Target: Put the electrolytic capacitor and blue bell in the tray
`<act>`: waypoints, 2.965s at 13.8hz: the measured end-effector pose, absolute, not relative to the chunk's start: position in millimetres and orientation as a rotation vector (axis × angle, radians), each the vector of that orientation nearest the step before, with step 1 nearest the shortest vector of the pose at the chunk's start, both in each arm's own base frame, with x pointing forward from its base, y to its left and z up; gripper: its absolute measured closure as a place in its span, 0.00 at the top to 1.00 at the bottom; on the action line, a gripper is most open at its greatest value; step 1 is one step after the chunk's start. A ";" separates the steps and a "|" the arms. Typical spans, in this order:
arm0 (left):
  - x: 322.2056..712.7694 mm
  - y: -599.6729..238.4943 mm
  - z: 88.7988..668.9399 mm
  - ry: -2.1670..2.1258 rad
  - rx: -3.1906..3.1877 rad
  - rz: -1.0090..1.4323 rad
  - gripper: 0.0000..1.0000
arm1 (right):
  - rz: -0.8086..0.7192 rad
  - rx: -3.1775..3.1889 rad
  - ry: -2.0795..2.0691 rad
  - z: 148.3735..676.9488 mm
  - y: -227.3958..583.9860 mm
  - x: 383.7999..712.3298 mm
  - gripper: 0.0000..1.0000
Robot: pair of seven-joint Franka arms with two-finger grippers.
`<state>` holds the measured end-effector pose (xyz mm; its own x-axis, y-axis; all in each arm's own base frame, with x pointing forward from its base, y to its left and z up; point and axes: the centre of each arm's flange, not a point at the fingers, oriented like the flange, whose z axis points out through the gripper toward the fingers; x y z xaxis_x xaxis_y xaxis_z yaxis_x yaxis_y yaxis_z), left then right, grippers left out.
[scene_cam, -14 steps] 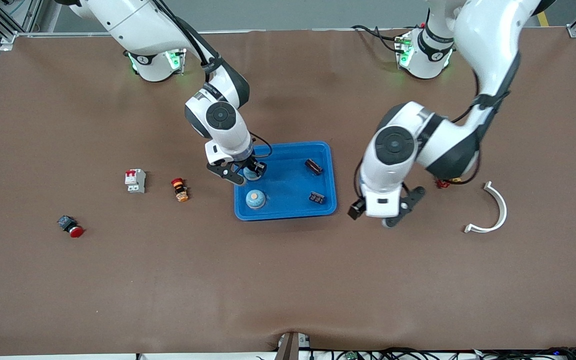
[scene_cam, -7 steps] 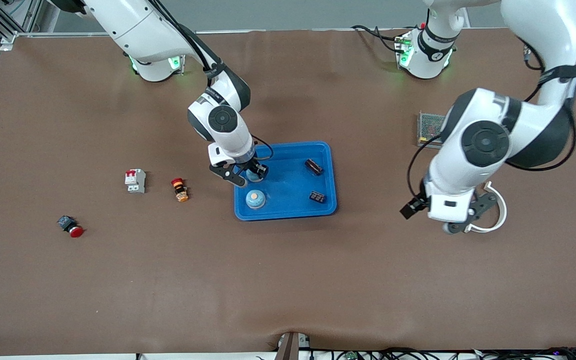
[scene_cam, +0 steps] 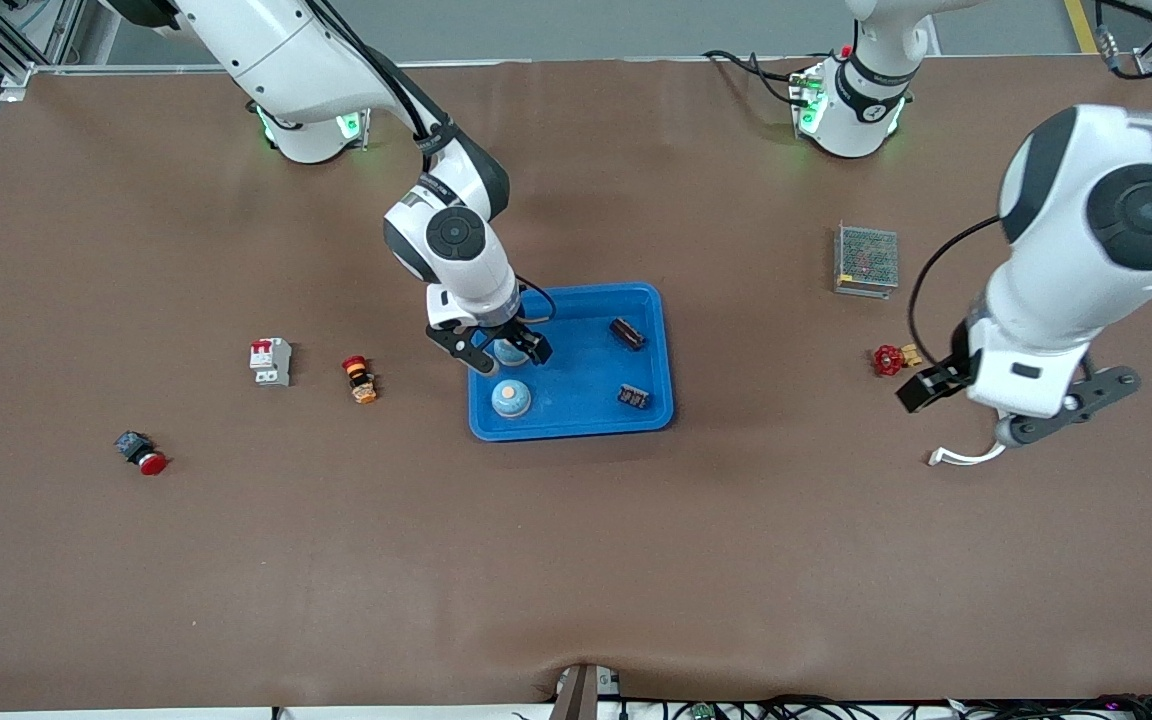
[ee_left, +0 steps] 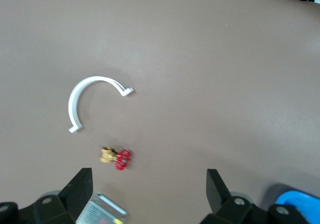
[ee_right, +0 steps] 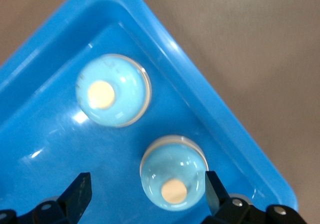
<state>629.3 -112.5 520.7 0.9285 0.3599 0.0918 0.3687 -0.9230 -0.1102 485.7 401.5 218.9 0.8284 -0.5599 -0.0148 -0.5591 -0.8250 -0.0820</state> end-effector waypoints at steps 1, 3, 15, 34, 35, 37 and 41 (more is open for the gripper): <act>625.7 -99.8 530.3 -0.540 -2.977 -0.087 1.00 | -0.018 -2.947 0.865 224.0 397.1 494.6 1.00; 613.9 -70.1 552.0 -0.479 -3.017 -0.029 1.00 | -0.033 -2.976 0.791 232.4 377.9 517.8 1.00; 543.4 -12.3 631.8 -0.143 -3.081 0.054 1.00 | 0.059 -3.241 0.281 401.4 205.7 616.7 1.00; 524.1 -1.9 643.6 -0.067 -3.106 0.099 1.00 | 0.084 -3.149 0.111 657.2 -24.7 548.0 1.00; 522.1 -1.9 644.7 -0.067 -3.106 0.098 1.00 | 0.081 -3.138 0.121 660.5 -35.1 546.1 1.00; 518.3 -1.8 646.8 -0.068 -3.106 0.094 1.00 | 0.079 -3.131 0.130 663.6 -39.1 544.9 1.00; 516.4 -0.1 647.4 -0.073 -3.105 0.093 1.00 | 0.088 -3.129 0.125 664.1 -37.5 544.1 1.00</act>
